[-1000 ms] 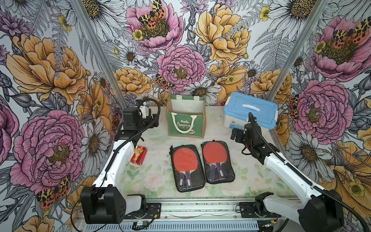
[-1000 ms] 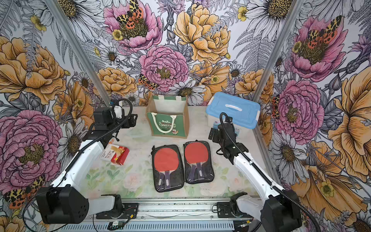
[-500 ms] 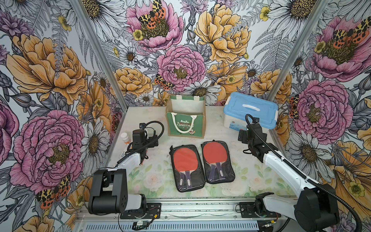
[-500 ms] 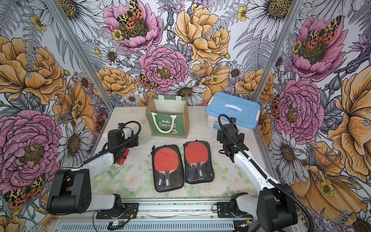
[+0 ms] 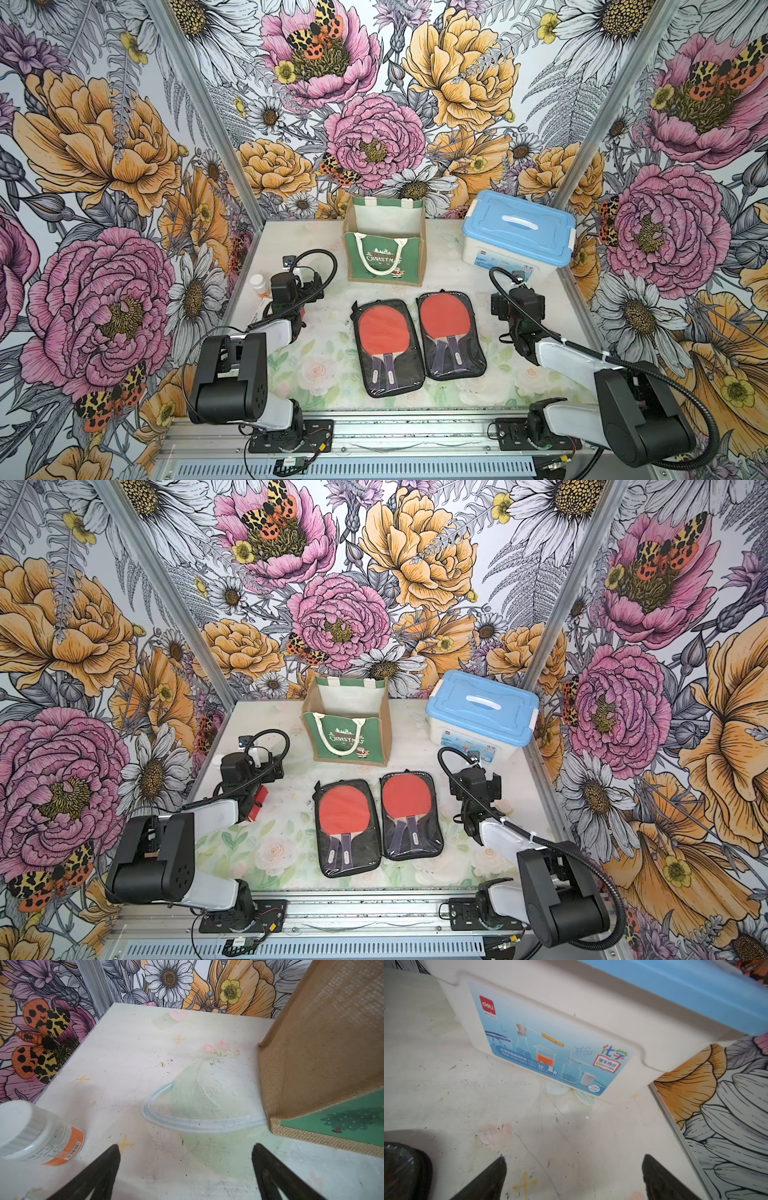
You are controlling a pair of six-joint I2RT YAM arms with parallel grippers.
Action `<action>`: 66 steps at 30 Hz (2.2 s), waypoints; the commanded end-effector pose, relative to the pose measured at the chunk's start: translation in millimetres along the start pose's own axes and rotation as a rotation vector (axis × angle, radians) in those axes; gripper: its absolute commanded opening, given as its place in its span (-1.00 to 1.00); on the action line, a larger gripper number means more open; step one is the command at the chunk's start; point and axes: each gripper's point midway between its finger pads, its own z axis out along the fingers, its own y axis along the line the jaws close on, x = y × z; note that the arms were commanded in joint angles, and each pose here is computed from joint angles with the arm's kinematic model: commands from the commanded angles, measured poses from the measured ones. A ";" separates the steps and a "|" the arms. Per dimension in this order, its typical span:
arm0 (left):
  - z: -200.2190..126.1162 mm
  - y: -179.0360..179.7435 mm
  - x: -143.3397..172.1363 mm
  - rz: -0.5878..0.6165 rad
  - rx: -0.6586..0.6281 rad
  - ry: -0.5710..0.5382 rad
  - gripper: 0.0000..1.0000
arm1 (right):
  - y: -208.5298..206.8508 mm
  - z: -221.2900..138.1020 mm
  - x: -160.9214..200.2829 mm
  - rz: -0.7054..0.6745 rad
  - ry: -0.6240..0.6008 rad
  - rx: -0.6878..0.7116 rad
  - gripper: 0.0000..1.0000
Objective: Remove the ping pong set from the canvas bag
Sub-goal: Reset both arms
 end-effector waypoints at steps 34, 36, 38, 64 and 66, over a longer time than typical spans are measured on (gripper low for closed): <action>-8.6 -20.5 -11.1 0.053 0.071 -0.233 0.98 | -8.9 34.8 -38.2 0.159 -0.253 -0.091 0.99; -8.6 -20.5 -10.2 0.054 0.070 -0.231 0.98 | -8.5 34.9 -38.8 0.158 -0.258 -0.091 0.99; -8.7 -20.3 -9.9 0.053 0.070 -0.231 0.98 | -8.5 34.9 -38.3 0.159 -0.254 -0.090 0.99; -8.3 -20.0 -11.0 0.050 0.077 -0.231 0.97 | -10.7 36.7 -38.3 0.168 -0.247 -0.085 0.99; -8.4 -20.0 -10.8 0.048 0.078 -0.230 0.98 | -10.6 36.6 -38.2 0.169 -0.247 -0.085 0.99</action>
